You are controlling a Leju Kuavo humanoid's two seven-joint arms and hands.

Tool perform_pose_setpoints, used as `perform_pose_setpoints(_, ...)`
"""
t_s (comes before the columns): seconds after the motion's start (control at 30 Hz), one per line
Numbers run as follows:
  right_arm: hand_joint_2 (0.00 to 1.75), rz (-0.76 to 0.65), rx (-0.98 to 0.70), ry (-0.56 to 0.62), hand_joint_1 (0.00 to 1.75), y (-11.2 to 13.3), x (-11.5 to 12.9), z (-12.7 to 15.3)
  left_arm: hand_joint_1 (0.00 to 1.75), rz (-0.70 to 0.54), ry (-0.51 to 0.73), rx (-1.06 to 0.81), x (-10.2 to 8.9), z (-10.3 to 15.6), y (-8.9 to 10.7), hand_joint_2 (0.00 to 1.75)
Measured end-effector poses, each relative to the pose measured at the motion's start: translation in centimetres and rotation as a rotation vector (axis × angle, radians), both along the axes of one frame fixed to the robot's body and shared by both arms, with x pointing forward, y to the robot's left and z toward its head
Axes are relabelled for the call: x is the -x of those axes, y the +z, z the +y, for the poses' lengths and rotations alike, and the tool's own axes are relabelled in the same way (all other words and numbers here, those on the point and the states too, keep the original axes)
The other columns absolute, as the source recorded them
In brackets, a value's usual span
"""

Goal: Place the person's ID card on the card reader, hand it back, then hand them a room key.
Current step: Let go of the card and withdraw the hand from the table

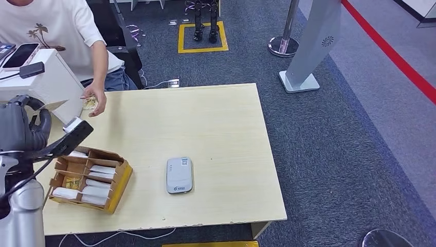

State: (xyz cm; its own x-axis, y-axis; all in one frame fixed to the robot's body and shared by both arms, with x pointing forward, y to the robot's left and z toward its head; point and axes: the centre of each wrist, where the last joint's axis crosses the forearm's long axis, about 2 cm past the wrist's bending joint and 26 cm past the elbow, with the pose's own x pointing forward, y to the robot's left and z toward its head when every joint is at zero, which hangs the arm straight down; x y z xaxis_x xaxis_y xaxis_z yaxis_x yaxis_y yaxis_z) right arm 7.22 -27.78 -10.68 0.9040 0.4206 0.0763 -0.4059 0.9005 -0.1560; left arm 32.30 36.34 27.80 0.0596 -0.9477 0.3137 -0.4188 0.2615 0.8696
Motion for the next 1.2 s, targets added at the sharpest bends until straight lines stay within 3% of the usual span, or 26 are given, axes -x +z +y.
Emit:
perform_pose_setpoints(0.17,0.0,0.003,-0.006,0.019,0.0,0.0,0.0,0.1,1.75,-0.012,-0.057,0.255,-3.0,0.0,1.3,1.75)
perform_pose_setpoints(0.47,0.0,0.007,-0.012,0.033,0.0,0.0,0.0,0.3,1.75,0.025,-0.129,0.613,-6.9,0.3,0.1,1.75)
perform_pose_setpoints(0.87,0.0,0.012,-0.014,0.038,0.0,0.0,0.1,0.3,1.75,0.068,-0.164,0.762,-8.4,-0.3,-1.9,1.75)
perform_pose_setpoints(0.9,0.0,0.011,-0.014,0.038,0.0,0.0,0.1,0.3,1.67,0.069,-0.167,0.768,-8.4,-0.4,-1.9,1.75)
perform_pose_setpoints(1.0,0.0,0.011,-0.012,0.038,0.0,0.0,0.1,0.3,0.72,0.07,-0.175,0.781,-8.4,-0.5,-2.1,1.75)
perform_pose_setpoints(1.03,0.0,0.011,-0.012,0.037,0.0,0.0,0.1,0.3,0.49,0.07,-0.177,0.785,-8.4,-0.6,-2.1,1.75)
perform_pose_setpoints(1.07,0.0,0.011,-0.011,0.038,0.0,0.0,0.1,0.3,0.49,0.07,-0.179,0.789,-8.4,-0.7,-2.2,1.75)
perform_pose_setpoints(1.13,0.0,0.011,-0.011,0.038,0.0,0.0,0.1,0.3,0.24,0.07,-0.183,0.797,-8.4,-0.8,-2.3,1.75)
perform_pose_setpoints(1.2,0.0,0.011,-0.011,0.037,0.0,0.0,0.1,0.3,0.0,0.071,-0.186,0.802,-8.3,-0.9,-2.4,0.87)
